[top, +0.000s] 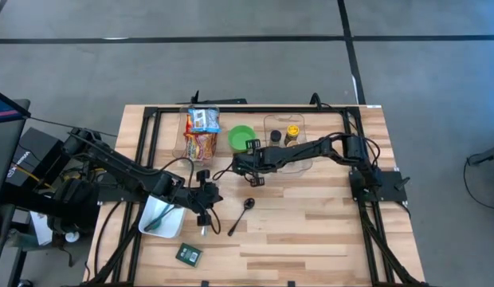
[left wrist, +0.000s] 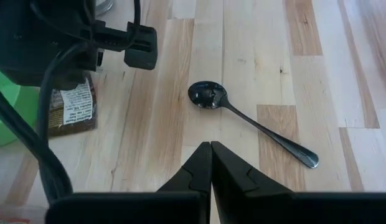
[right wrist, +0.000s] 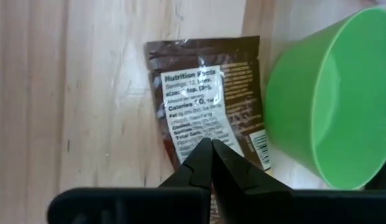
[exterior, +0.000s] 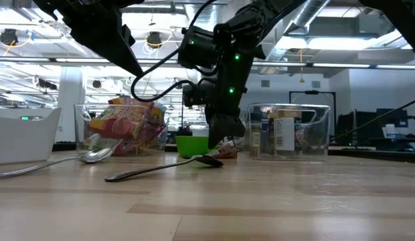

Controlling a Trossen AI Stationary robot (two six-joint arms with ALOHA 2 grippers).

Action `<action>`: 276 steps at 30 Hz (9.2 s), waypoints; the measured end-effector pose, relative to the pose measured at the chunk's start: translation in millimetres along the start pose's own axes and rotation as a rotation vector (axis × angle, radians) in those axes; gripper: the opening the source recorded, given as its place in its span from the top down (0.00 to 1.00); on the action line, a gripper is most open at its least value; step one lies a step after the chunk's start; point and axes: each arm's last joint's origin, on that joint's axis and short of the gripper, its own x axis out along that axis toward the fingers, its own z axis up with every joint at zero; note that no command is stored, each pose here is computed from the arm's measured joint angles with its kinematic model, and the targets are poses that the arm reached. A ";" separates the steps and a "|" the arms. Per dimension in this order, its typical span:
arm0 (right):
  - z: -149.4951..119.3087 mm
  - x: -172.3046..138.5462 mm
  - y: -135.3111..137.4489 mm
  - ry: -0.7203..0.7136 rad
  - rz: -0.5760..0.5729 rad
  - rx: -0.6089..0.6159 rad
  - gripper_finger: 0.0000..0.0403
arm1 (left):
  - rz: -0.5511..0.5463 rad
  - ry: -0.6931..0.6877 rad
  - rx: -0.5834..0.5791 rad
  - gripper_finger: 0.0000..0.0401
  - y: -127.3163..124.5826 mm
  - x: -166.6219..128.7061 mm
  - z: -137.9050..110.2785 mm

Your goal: Pick & Place Food Item

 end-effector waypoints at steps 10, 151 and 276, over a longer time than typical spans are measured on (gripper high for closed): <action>-4.7 -0.4 2.3 0.045 0.024 -0.019 1.00 | -0.003 -0.009 -0.004 1.00 -0.3 0.0 0.9; 19.4 7.3 -3.3 -0.134 0.173 0.200 1.00 | -0.005 -0.014 -0.007 1.00 -0.5 0.0 1.4; 21.3 -0.8 -25.3 0.075 0.262 0.340 1.00 | -0.006 -0.018 -0.008 1.00 -0.5 0.0 1.8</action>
